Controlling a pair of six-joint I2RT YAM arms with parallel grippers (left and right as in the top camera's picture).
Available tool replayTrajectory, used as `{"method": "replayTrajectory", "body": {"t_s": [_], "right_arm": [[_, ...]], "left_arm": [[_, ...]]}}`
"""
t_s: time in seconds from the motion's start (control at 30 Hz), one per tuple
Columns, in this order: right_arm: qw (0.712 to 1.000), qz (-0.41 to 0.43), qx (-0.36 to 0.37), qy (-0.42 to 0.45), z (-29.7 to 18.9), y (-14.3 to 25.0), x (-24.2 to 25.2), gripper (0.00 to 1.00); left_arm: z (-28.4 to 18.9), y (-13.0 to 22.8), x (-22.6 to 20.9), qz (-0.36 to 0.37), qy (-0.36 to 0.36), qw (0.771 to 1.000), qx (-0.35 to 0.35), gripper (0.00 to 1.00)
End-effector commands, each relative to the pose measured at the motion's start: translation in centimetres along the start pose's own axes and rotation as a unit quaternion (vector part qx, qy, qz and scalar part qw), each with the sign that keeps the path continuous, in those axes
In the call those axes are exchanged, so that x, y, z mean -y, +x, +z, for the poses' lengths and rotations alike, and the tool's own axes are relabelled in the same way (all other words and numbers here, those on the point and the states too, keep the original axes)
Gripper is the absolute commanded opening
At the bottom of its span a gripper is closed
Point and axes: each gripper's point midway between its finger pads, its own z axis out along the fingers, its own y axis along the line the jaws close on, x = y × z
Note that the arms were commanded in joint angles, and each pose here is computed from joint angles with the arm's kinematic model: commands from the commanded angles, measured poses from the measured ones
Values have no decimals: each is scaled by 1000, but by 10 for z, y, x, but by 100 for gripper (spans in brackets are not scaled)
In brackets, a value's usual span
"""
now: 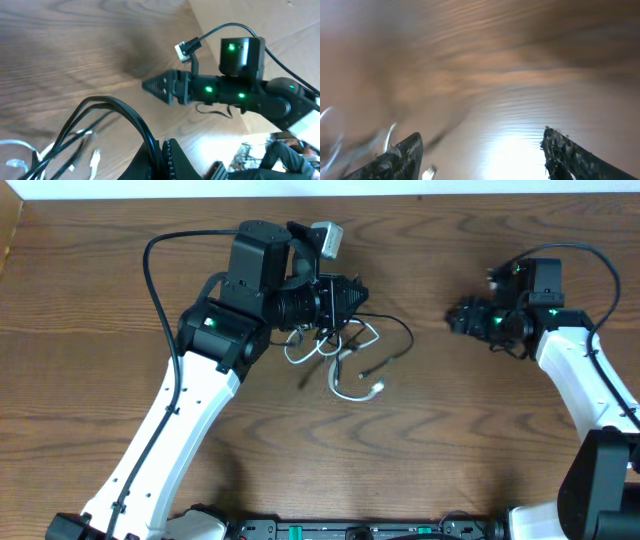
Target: Untangle cables
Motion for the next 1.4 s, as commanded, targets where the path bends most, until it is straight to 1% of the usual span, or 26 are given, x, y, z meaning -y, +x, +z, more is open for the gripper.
{"method": "replayTrajectory", "body": {"t_s": [0.0,0.1,0.17,0.27,0.3,0.4,0.47,0.5,0.7,0.77,0.87,1.0,1.2,1.37], "right_arm": [[969,-121,-11,-217,-33,10,-86,73],[954,-150,4,-261,-58,13,-115,75],[949,-162,10,-272,-69,17,-130,75],[952,-137,1,-272,-75,23,-143,73],[957,-118,-7,-265,-72,25,-144,72],[978,-34,-35,-202,-51,34,-136,65],[986,6,-49,-159,-32,43,-133,63],[987,14,-52,-151,-26,45,-135,63],[980,-9,-50,-191,-9,51,-175,63],[981,-1,-43,-191,-6,50,-181,62],[985,22,-30,-171,0,47,-182,61],[986,29,-19,-162,10,46,-186,61],[984,37,-10,-172,40,41,-194,59],[983,53,-20,-174,60,43,-192,57]], "left_arm": [[-6,-13,1,21,-14,999,24,8],[-6,-15,-3,20,-24,999,28,7],[-6,-15,-4,14,-27,999,30,7],[-6,-17,-4,-2,-27,999,33,7],[-6,-17,-4,-11,-28,999,35,8],[-7,-22,-7,-48,-36,997,47,7],[-7,-26,-7,-82,-34,994,58,8],[-7,-28,-6,-92,-32,993,61,7],[-8,-34,-3,-146,-23,986,75,7],[-8,-36,-2,-158,-20,984,78,7],[-8,-38,-1,-176,-15,981,82,7],[-8,-39,-1,-200,-12,976,83,8],[-8,-38,1,-209,-6,975,80,7],[-8,-37,3,-209,-3,975,77,7]]}}
